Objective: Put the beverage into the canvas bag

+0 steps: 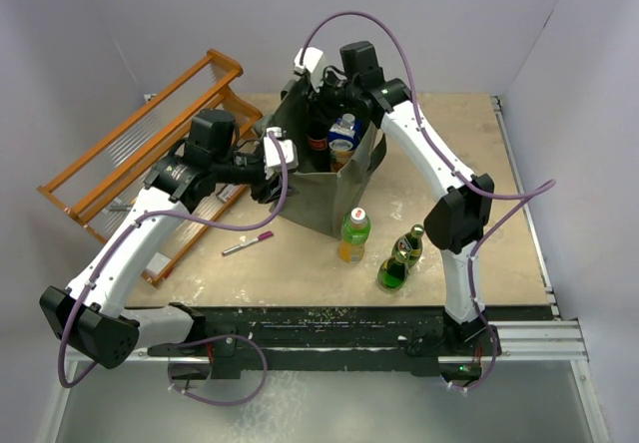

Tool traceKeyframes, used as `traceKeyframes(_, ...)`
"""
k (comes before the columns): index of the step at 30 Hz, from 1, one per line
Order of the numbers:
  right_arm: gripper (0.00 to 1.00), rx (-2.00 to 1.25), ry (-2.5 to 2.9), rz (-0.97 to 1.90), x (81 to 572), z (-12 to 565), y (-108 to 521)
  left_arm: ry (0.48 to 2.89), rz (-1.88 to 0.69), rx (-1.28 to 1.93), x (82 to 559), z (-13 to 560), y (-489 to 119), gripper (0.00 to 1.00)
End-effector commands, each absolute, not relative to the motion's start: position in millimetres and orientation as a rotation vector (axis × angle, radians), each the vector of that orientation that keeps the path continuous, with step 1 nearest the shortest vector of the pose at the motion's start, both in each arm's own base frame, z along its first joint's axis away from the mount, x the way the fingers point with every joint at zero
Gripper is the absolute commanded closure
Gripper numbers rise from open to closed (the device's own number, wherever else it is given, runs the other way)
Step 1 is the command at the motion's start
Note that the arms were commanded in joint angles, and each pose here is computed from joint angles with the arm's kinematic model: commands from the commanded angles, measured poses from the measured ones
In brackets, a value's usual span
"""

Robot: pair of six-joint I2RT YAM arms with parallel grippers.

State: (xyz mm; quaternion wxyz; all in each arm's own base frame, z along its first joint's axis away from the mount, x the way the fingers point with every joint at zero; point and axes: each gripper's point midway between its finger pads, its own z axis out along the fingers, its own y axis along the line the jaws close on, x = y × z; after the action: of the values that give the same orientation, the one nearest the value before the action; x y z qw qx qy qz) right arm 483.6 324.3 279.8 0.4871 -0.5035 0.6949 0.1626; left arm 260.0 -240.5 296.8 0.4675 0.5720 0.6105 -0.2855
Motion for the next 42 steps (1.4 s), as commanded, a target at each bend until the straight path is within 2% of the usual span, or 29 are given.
traceKeyframes(1, 1.00, -1.026, 1.400, 0.208, 522, 387, 310, 1.493, -0.713, 1.389, 260, 300, -239, 0.46)
traceKeyframes(4, 0.97, -1.002, 1.420, 0.177, 528, 385, 303, 1.496, -0.716, 1.391, 260, 298, -239, 0.46)
traceKeyframes(10, 0.76, -0.968, 1.442, 0.117, 537, 381, 294, 1.491, -0.719, 1.392, 259, 299, -239, 0.46)
traceKeyframes(16, 0.60, -0.936, 1.459, 0.101, 541, 379, 290, 1.487, -0.715, 1.395, 259, 299, -239, 0.45)
traceKeyframes(23, 0.52, -0.935, 1.481, 0.110, 541, 374, 290, 1.488, -0.717, 1.396, 259, 299, -239, 0.45)
traceKeyframes(30, 0.48, -0.928, 1.487, 0.126, 536, 379, 289, 1.491, -0.718, 1.391, 262, 298, -240, 0.45)
traceKeyframes(42, 0.41, -0.911, 1.443, 0.278, 491, 424, 291, 1.536, -0.678, 1.305, 278, 309, -240, 0.42)
